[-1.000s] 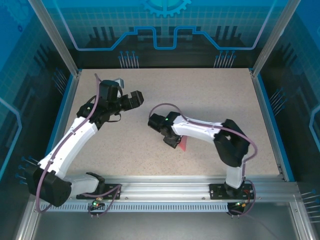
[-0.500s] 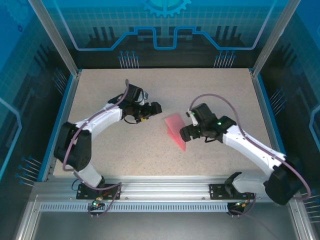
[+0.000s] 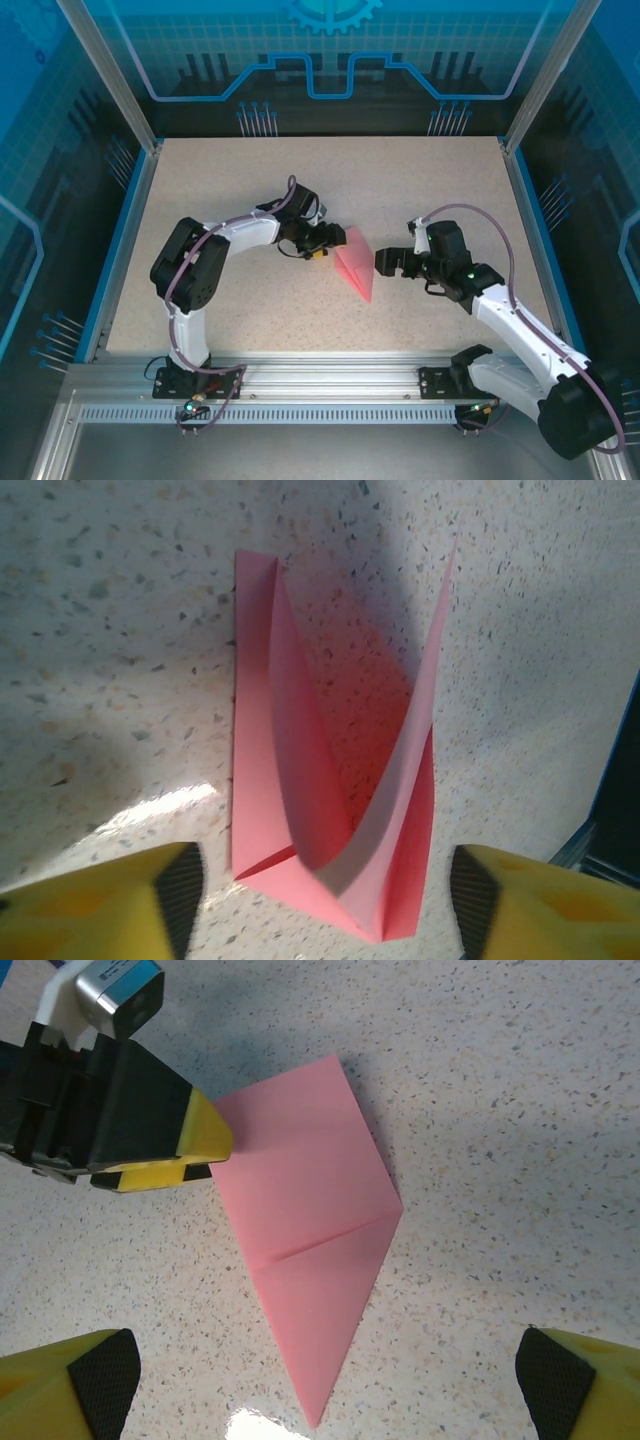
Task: Fold a paper plane with a square sheet of paper (fold left side to right side)
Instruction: Fold the wing for the fifth time at the center of the table.
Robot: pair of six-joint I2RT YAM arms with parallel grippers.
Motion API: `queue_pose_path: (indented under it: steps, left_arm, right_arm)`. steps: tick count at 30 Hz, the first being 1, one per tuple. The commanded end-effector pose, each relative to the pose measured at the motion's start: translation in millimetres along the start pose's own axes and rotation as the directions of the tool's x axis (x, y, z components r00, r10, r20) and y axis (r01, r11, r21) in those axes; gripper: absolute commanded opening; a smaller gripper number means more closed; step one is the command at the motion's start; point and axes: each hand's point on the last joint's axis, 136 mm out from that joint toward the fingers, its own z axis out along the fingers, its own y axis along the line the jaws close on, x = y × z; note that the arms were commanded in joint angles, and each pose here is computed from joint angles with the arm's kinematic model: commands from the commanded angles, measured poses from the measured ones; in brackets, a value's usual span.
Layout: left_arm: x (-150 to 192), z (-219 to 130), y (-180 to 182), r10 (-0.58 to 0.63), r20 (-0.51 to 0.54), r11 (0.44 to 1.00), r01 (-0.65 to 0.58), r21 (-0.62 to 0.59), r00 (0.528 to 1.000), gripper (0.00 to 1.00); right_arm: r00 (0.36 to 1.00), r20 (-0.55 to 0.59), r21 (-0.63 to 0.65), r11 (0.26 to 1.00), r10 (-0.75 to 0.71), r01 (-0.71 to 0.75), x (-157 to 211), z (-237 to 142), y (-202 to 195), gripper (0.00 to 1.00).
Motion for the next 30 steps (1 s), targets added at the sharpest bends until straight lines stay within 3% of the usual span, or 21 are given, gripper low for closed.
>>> queue_pose_path:
  steps: [1,7,14,17,24,30]
  left_arm:
    - [-9.1,1.0,-17.4,0.048,0.013,0.998,-0.049,0.048,0.999,0.52]
    - [-14.8,-1.2,-18.8,0.123,0.035,0.991,-0.125,0.053,0.992,0.18]
    - [-15.8,-21.8,-28.8,0.253,0.086,0.954,-0.263,0.142,0.964,0.01]
    - [-10.5,-30.2,-33.4,0.324,0.102,0.921,-0.338,0.193,0.940,0.00]
    - [8.3,-31.8,-40.2,0.423,0.075,0.854,-0.425,0.300,0.903,0.00]
    - [12.0,-27.6,-37.9,0.437,0.065,0.843,-0.434,0.319,0.897,0.00]
  right_arm:
    - [0.997,0.079,-0.027,0.999,-0.025,0.027,-15.3,1.0,2.3,1.00]
    - [0.998,0.049,-0.086,0.995,-0.049,0.053,-25.3,11.1,6.2,1.00]
    - [0.994,-0.093,-0.339,0.937,0.060,-0.088,-36.4,35.0,5.4,0.97]
    - [0.989,-0.141,-0.432,0.897,0.037,-0.095,-36.5,47.4,5.4,0.93]
    - [0.987,-0.159,-0.501,0.859,0.028,-0.105,-37.8,78.6,-1.3,0.84]
    - [0.982,-0.189,-0.528,0.840,0.024,-0.122,-36.0,103.7,-2.1,0.79]
